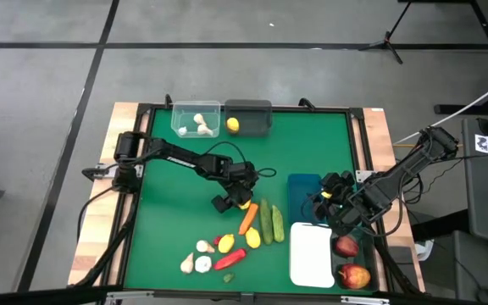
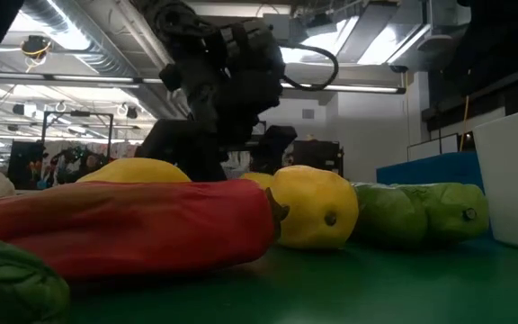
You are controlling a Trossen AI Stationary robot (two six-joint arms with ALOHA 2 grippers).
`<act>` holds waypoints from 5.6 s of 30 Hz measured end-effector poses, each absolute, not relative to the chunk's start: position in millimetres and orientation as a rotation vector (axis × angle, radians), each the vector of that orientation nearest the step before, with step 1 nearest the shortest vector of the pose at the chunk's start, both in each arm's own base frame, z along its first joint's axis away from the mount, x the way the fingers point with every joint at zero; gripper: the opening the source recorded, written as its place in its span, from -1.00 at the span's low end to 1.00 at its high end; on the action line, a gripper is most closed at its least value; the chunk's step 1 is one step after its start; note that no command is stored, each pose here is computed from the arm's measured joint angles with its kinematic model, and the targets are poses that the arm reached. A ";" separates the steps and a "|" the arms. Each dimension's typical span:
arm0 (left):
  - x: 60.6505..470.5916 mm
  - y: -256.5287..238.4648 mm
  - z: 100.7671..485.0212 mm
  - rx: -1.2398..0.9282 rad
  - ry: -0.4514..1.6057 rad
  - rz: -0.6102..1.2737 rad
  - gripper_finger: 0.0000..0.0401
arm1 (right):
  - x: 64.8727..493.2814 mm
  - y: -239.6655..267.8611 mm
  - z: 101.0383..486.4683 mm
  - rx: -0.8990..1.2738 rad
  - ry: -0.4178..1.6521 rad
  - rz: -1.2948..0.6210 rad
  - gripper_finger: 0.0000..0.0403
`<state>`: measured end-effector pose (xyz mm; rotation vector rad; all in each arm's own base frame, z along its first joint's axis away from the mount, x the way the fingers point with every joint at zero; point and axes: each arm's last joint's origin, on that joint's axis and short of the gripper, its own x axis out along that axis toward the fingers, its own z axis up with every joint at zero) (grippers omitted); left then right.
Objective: Sort produce into baskets
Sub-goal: Put the yellow lemon into the top black bin
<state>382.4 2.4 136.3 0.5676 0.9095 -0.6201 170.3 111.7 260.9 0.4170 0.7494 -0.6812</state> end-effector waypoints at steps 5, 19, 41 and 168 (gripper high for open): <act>382.4 3.7 136.1 0.534 0.920 -0.601 0.59 | 170.3 111.8 260.8 0.416 0.749 -0.681 0.44; 382.4 3.6 136.8 0.502 0.940 -0.556 0.23 | 170.3 111.7 260.8 0.416 0.750 -0.681 0.44; 334.9 187.7 241.4 0.158 0.622 0.578 0.18 | 170.3 111.4 261.0 0.409 0.742 -0.684 0.44; 309.1 -193.1 154.4 -0.353 0.911 0.414 0.52 | 173.3 110.8 263.8 0.351 0.637 -0.697 0.44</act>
